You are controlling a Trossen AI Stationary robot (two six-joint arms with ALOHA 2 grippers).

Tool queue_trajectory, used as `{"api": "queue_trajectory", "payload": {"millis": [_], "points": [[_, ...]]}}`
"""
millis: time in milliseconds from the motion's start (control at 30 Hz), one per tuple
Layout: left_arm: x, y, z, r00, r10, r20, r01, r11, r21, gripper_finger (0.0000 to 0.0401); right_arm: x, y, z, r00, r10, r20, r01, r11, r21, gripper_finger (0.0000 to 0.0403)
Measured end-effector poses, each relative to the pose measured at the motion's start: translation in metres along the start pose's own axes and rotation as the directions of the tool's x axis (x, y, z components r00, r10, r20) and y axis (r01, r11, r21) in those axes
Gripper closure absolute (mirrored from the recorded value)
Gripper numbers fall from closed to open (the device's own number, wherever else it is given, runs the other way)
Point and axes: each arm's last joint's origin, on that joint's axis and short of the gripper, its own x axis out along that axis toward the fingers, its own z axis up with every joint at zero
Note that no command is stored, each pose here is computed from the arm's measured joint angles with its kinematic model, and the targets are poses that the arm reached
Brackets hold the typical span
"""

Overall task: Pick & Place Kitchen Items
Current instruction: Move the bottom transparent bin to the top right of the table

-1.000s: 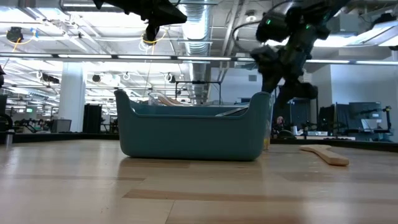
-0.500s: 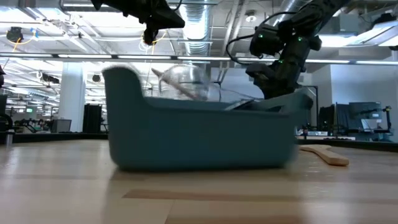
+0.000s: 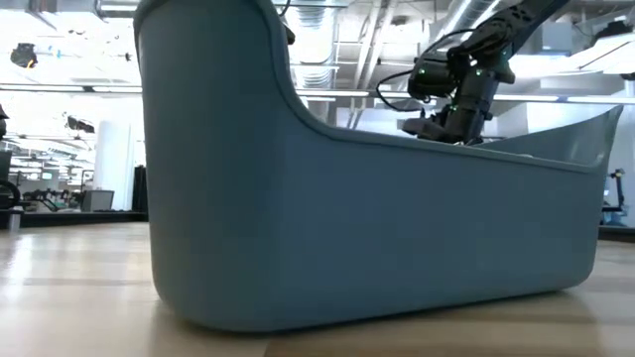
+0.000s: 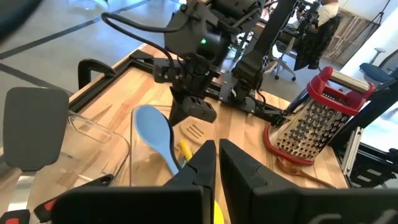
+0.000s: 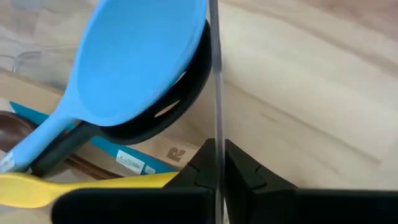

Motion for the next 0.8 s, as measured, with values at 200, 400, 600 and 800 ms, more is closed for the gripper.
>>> {"api": "queue_trajectory", "payload": {"millis": [200,400,600,800], "points": [[0.000,0.000,0.000,1.000,0.000,0.000,0.000,1.000,0.000,0.0394,-0.001,-0.020,0.012,0.999,-0.047,0.020,0.047,0.999,-0.012,0.0399],[0.000,0.000,0.000,1.000,0.000,0.000,0.000,1.000,0.000,0.0394,-0.003,-0.041,0.022,0.996,-0.085,0.020,0.086,0.996,-0.020,0.0400],[0.000,0.000,0.000,1.000,0.000,0.000,0.000,1.000,0.000,0.0394,-0.006,-0.061,0.028,0.992,-0.126,0.006,0.126,0.992,0.009,0.0401],[0.000,0.000,0.000,1.000,0.000,0.000,0.000,1.000,0.000,0.0394,-0.009,-0.078,0.033,0.988,-0.153,0.002,0.153,0.987,0.047,0.0401]]}}
